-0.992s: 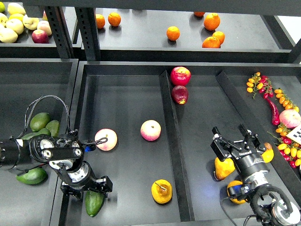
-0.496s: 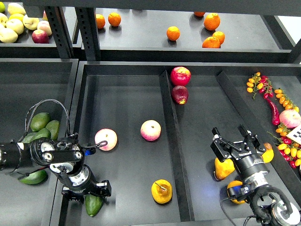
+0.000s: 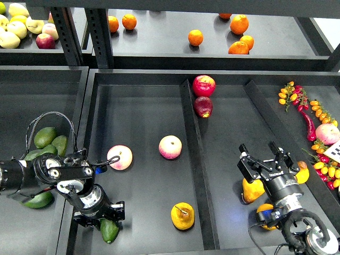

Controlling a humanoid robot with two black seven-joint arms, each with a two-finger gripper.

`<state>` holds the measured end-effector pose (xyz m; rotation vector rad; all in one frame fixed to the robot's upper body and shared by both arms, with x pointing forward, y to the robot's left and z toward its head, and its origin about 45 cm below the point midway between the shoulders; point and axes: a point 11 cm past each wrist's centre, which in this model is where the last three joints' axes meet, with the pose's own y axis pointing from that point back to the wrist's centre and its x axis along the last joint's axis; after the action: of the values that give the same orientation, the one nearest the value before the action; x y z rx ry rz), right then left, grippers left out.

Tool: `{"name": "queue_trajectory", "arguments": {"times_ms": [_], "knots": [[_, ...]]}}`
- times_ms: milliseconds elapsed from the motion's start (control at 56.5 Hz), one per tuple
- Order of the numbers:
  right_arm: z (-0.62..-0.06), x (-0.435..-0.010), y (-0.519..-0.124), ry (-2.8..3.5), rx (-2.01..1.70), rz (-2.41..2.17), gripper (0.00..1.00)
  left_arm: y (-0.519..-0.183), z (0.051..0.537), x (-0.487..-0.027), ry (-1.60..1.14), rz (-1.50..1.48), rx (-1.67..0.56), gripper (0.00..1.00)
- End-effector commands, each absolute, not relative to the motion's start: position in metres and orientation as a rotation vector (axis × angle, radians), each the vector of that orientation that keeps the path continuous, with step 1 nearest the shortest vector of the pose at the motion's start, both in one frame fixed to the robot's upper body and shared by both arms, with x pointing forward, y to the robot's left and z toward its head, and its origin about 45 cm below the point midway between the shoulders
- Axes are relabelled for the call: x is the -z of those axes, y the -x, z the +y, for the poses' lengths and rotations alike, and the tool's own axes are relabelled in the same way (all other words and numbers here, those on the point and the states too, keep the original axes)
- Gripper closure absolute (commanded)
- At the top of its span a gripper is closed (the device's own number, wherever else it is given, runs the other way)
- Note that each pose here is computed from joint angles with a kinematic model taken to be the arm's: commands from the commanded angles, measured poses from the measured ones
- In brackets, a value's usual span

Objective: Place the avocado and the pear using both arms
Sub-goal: 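Lower the left gripper and grasp the green avocado, then carry the avocado with the left gripper into the avocado bin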

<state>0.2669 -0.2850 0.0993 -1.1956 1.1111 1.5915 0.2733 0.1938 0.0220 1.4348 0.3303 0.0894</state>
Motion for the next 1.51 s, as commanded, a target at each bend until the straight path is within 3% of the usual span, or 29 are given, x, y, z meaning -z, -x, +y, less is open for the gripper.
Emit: {"name": "queue_trajectory", "arguments": {"times_ms": [0, 266, 478, 691, 779, 1098, 1487], "knots": [[-0.285, -0.099, -0.266, 1.194, -1.593, 1.112, 0.00, -0.288, 0.190, -0.034, -1.421, 0.313, -0.116, 0.73], [-0.281, -0.098, -0.266, 1.186, -1.598, 1.103, 0.00, -0.339, 0.180, -0.077, -1.371, 0.226, -0.212, 0.73], [-0.280, -0.097, -0.265, 1.182, -1.600, 1.103, 0.00, -0.360, 0.168, -0.103, -1.318, 0.184, -0.247, 0.72], [-0.277, -0.098, -0.266, 1.180, -1.594, 1.086, 0.00, -0.389, 0.201, -0.134, -1.284, 0.186, -0.371, 0.72], [-0.276, -0.098, -0.266, 1.182, -1.594, 1.084, 0.00, -0.401, 0.240, -0.150, -1.267, 0.217, -0.473, 0.71], [-0.275, -0.098, -0.266, 1.184, -1.595, 1.083, 0.00, -0.400, 0.321, -0.168, -1.234, 0.305, -0.652, 0.71], [-0.275, -0.098, -0.266, 1.186, -1.595, 1.081, 0.00, -0.369, 0.418, -0.168, -1.228, 0.449, -0.848, 0.69]]}}
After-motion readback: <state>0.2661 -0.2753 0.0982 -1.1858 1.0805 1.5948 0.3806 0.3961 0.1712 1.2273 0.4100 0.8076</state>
